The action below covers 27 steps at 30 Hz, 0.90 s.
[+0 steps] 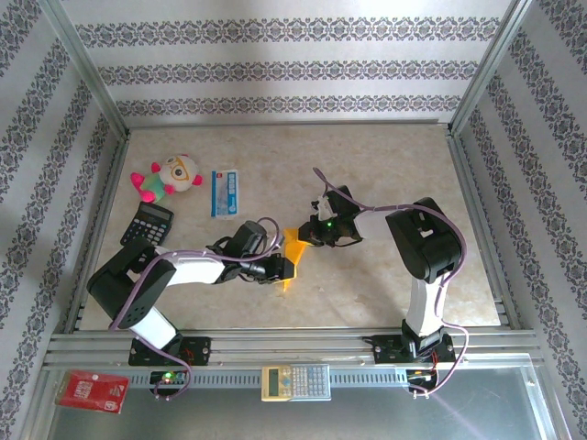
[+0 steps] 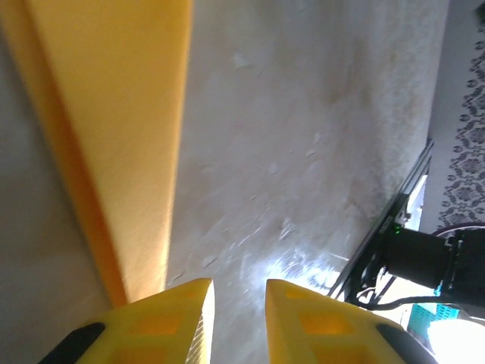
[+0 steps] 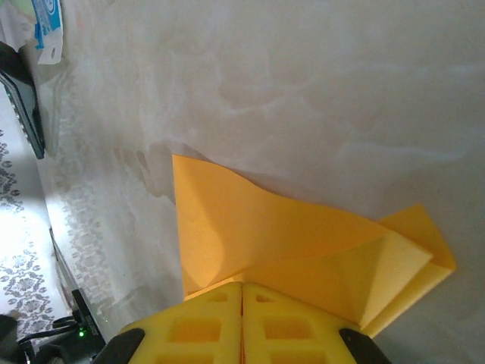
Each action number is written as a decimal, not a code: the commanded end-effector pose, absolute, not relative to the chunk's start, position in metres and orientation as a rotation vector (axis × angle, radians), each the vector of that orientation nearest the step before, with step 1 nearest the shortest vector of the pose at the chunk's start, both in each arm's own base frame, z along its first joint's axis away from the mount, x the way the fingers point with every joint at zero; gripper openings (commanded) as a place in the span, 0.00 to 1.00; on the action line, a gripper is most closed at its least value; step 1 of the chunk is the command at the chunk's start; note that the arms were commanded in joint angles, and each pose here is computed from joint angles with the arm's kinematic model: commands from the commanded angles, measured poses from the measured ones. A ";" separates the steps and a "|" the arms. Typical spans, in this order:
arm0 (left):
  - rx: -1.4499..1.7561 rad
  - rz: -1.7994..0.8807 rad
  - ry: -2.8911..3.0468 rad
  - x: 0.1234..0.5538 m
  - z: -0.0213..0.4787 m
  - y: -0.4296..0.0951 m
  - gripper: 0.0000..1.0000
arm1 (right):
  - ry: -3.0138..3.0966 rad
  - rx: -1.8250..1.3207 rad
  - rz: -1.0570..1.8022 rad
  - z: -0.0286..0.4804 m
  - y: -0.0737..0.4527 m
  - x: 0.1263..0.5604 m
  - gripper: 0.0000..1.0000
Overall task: Fold a paper plane with a square sheet of paper (pick it up from the middle)
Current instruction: Fold the wing for the fifth time at the center of the table.
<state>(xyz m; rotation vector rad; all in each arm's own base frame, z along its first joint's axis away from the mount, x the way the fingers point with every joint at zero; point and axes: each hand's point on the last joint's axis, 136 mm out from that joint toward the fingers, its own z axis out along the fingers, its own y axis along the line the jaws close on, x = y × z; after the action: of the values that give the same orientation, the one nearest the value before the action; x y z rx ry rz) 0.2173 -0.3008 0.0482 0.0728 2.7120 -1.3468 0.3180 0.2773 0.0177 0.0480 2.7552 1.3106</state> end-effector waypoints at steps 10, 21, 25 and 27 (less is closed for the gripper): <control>0.107 -1.198 2.645 0.276 0.050 -0.318 0.05 | 2.800 0.091 1.233 -0.009 0.264 0.314 0.08; 0.120 -1.060 2.758 0.269 0.006 -0.305 0.04 | 2.802 0.120 1.234 -0.013 0.261 0.317 0.08; 0.116 -1.062 2.781 0.260 0.002 -0.300 0.04 | 2.806 0.130 1.225 -0.014 0.260 0.318 0.08; 0.132 -1.052 2.791 0.254 0.003 -0.297 0.04 | 2.816 0.141 1.216 -0.017 0.259 0.317 0.08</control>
<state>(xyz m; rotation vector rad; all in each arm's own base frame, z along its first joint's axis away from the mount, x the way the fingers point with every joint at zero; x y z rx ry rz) 0.2727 -0.3153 0.0199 0.1267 2.7047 -1.1231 0.3187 0.2756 0.0176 0.0520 2.7421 1.3460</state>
